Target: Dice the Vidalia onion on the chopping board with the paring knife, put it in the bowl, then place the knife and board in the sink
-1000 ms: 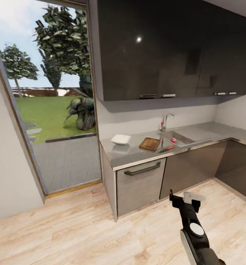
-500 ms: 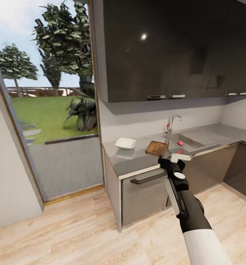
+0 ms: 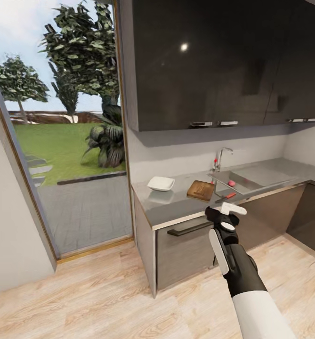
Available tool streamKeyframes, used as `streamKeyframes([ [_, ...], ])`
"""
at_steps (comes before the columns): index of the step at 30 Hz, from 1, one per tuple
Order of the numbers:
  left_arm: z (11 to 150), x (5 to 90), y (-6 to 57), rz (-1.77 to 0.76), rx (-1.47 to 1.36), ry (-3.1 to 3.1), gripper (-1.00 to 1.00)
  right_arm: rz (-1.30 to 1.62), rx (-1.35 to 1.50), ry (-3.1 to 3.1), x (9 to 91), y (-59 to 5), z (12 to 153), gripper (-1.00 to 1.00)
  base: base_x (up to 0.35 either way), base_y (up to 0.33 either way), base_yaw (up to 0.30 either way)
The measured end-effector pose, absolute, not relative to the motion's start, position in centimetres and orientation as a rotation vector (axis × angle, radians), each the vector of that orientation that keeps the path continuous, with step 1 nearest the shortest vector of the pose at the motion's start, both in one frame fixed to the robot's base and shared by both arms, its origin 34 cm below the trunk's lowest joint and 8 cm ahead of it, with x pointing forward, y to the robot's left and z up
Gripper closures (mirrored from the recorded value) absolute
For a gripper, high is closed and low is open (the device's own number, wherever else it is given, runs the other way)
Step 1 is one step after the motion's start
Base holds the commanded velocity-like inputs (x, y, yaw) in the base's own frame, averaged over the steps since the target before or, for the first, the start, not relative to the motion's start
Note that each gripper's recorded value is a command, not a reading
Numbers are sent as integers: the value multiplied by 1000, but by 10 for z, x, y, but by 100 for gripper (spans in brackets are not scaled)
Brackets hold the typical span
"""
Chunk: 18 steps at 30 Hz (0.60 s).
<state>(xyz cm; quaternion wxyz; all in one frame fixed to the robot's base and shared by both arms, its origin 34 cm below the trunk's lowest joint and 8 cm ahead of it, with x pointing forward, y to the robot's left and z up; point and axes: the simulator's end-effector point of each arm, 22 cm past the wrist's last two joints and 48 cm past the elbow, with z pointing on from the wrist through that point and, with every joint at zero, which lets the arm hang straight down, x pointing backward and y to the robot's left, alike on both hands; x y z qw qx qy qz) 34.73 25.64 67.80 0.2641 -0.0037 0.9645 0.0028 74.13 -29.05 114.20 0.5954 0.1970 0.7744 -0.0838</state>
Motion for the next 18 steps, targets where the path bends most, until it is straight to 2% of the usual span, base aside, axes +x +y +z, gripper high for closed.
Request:
streamKeyframes([
  [10, 678, 347, 256, 6, -10, 2607, -100, -160, 497, 1814, 740, -290, 1136, -100, 71, 0, 0],
  [18, 678, 347, 255, 5, -11, 2607, -100, -144, 511, 1818, 740, -292, 1134, -100, 214, 0, 0],
])
